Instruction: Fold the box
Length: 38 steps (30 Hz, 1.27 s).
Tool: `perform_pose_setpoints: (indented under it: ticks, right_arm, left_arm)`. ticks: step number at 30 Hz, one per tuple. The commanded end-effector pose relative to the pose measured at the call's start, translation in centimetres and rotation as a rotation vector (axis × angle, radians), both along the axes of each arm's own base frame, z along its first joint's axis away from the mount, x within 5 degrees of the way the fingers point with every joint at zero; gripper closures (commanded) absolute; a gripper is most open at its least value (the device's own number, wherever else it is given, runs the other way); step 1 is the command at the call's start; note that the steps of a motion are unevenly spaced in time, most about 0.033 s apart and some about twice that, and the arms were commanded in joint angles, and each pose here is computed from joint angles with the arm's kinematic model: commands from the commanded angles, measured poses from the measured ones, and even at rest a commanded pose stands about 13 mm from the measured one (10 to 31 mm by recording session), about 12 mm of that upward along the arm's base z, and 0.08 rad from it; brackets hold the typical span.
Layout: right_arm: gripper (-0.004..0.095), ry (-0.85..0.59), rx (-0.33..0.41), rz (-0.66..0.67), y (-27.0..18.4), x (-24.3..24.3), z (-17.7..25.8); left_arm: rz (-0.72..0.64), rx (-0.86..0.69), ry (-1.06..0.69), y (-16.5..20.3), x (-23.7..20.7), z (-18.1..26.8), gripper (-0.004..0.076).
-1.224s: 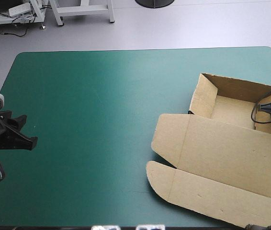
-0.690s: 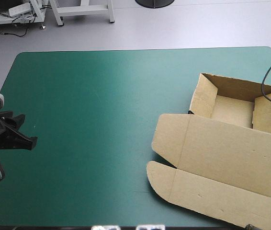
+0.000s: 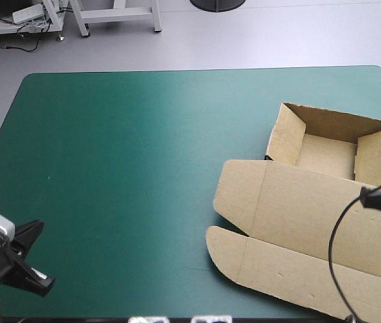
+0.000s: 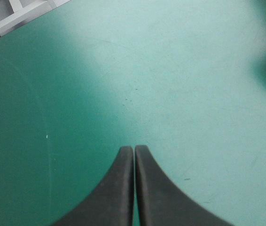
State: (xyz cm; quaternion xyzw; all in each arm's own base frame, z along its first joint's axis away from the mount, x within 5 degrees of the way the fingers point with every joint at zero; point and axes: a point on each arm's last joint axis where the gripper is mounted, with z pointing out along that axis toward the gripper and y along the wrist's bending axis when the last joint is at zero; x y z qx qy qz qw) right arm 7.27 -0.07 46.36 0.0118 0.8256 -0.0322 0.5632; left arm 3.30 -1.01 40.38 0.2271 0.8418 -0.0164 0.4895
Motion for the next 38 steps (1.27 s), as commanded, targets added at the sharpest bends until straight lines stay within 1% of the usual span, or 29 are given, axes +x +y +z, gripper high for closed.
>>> perform_pose_setpoints:
  ticks: [1, 4, 8, 11, 15, 21, 23, 25, 30, 38]
  right_arm:
    - [0.0932, -0.125, -0.008, 0.009, 1.1, -2.0, -1.1]
    - [0.0932, -0.152, -0.008, 0.002, 1.7, -3.4, -3.3]
    - [0.0932, -0.148, -0.005, 0.002, 2.3, -4.7, -6.1]
    - [0.0932, -0.137, 0.006, 0.024, 2.4, -4.9, -7.9]
    - [0.0932, -0.097, -0.004, 0.104, 2.4, -4.6, -9.7]
    - [0.0932, -0.036, 0.008, 0.148, 2.2, -3.7, -11.9]
    - [0.0932, -0.005, 0.0, 0.155, 2.1, -3.4, -12.9]
    - [0.0932, 0.032, 0.019, 0.157, 2.0, -3.0, -14.2]
    - [0.0931, 0.094, 0.028, 0.157, 1.8, -2.4, -16.7]
    - [0.0932, 0.085, 0.027, 0.143, 1.6, -2.1, -17.1]
  left_arm:
    - [-0.014, -0.045, -0.093, 0.2, -1.1, -1.2, 0.0729]
    - [-0.008, -0.066, -0.119, 0.4, -1.8, -3.1, 0.0729]
    - [0.037, -0.15, -0.1, 0.3, -1.6, -6.1, 0.0729]
    - [0.043, -0.122, -0.022, 0.1, -0.9, -9.0, 0.0729]
    - [0.047, -0.097, 0.054, -0.1, -0.2, -11.5, 0.0729]
    - [0.055, -0.078, 0.016, 0.1, 0.0, -11.2, 0.0729]
    - [0.052, -0.087, 0.006, 0.0, 0.0, -11.1, 0.0729]
    - [0.048, -0.114, 0.006, -0.1, 0.0, -11.0, 0.0729]
    - [0.046, -0.12, 0.003, -0.2, 0.0, -11.0, 0.0729]
    - [0.047, -0.117, 0.006, -0.1, 0.0, -11.0, 0.0729]
